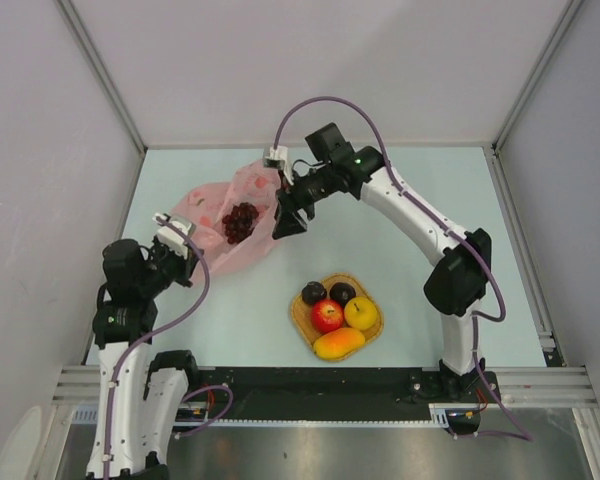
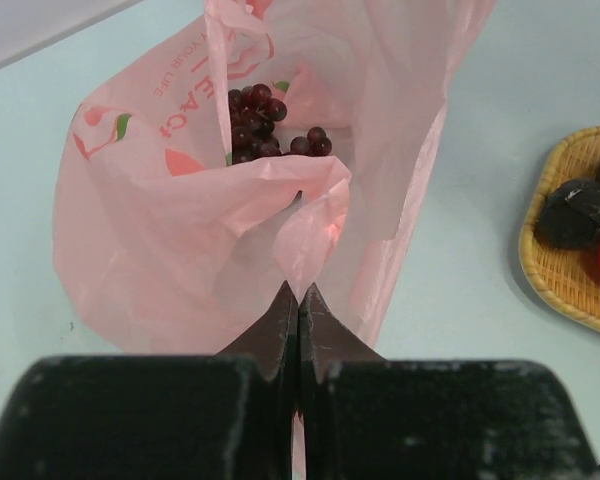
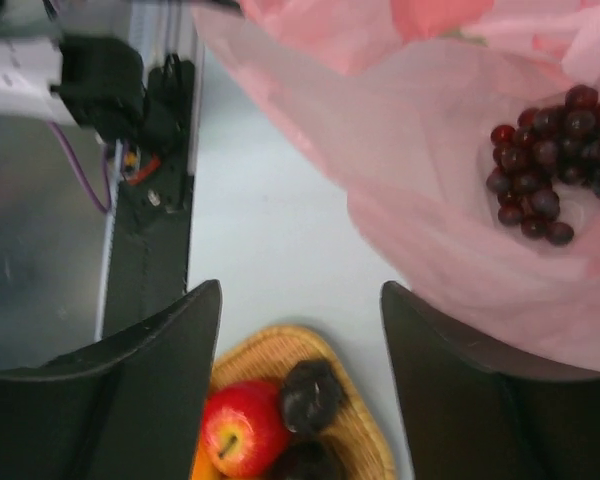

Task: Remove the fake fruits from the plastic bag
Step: Adjust the plastic bag at the center of the board.

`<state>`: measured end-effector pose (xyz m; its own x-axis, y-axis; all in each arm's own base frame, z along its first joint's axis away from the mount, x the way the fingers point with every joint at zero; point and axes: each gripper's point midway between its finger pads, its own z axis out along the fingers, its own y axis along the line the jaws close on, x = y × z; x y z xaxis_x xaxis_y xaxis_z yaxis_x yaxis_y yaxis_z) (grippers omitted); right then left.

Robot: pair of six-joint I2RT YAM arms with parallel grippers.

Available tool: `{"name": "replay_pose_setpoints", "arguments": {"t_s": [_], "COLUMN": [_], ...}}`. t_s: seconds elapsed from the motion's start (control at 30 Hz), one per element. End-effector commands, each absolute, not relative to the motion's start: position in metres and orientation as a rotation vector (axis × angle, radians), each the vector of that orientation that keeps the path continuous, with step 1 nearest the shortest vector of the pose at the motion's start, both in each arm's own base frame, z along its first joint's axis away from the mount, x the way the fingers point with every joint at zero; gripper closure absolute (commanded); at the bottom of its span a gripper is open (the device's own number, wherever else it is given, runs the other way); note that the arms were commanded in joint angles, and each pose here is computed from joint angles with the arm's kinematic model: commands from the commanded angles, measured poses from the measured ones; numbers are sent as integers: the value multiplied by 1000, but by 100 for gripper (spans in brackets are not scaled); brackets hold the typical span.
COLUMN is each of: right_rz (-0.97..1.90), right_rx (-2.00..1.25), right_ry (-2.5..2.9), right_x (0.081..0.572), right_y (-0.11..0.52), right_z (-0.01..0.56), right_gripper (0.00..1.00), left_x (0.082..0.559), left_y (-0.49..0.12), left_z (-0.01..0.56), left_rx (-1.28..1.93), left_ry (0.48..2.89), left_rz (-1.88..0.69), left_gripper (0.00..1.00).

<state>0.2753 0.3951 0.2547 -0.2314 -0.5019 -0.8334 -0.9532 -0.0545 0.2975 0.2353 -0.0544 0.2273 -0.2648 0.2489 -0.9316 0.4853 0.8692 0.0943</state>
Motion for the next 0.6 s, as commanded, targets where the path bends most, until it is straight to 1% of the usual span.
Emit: {"name": "replay_pose_setpoints", "arguments": {"t_s": [0.0,0.03,0.07,0.1,0.17,0.2,0.23,0.33,0.37,0.43,0.47,0.57], "right_rz": [1379,1344,1323,1313,1277,1257,1208,1122,1106,1078,1089,1097], "right_rx": [-1393,-1367,-1351,-1342,-1369,-1387,-1376,-1401,-1419,-1410,-1404,-1347], "right_ry": [1662,1691,1692,1714,1789,1826,1937,2074,2108,2149,2146,2114], "right_x": [279,285,290,292,288,285,285,271,266,266,263,279], "right_y": [429,437,443,448,462,467,466,462,457,447,442,435], "right_z": [304,297,294,287,252,233,197,139,129,125,131,154], "right_gripper": [40,46,56,61,65,65,65,64,65,65,66,65], "left_x": [233,232,231,231,232,233,233,233,233,232,231,225], "left_y": [-50,-49,-49,-48,-44,-40,-39,-42,-43,-45,-46,-53], "left_z": [240,242,244,244,241,240,239,249,253,260,263,269], "left_rx": [500,492,489,491,475,461,455,458,458,462,464,476], "left_ry": [1839,1840,1837,1836,1846,1851,1856,1832,1823,1812,1806,1791], "left_rz": [-235,-235,-233,-229,-209,-189,-189,-205,-210,-222,-228,-267], "left_gripper": [100,100,100,100,100,100,100,100,100,100,100,100]}}
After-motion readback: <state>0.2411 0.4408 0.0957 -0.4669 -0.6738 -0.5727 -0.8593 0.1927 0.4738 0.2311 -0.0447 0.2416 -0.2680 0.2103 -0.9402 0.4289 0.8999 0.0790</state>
